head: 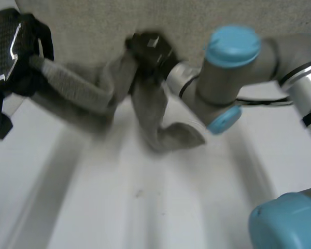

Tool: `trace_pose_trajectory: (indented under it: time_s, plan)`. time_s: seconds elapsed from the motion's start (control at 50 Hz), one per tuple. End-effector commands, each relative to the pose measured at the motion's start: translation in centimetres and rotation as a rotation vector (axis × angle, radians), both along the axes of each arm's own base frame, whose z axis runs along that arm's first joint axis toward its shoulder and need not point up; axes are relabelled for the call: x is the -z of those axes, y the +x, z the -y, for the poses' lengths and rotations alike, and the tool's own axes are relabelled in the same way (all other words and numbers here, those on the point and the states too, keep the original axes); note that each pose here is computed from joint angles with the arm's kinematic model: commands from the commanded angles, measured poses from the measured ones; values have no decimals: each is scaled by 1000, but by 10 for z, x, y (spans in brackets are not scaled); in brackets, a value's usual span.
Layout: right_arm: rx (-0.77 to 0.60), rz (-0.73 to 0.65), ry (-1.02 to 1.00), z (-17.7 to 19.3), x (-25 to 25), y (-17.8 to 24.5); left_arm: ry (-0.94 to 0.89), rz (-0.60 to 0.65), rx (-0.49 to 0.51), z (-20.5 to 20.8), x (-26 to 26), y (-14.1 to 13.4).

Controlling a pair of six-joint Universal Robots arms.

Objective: Fold the towel.

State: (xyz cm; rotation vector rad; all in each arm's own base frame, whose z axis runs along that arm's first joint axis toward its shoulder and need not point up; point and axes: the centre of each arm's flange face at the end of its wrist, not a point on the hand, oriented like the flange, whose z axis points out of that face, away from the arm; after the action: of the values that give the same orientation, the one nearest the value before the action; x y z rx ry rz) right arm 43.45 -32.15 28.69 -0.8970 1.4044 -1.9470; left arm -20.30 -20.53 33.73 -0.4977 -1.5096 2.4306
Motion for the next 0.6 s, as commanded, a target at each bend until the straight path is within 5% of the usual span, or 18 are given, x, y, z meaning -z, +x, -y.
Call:
trace_pose_trajectory:
  time_s: [0.02, 0.14, 0.2, 0.4, 0.6]
  plan:
    - [309, 75, -356, 29, -103, -59, -224, -106, -69, 81, -57, -10]
    - [297, 66, -351, 18, -118, -67, -292, -220, -150, 117, -85, -19]
    - [230, -47, -252, 12, -90, -64, -254, -243, -162, 134, -75, -32]
    - [22, -485, 87, -20, 69, -63, 130, -63, -128, 149, 76, -61]
    - [-63, -785, 218, -61, 165, -87, 338, 39, -120, 125, 149, -53]
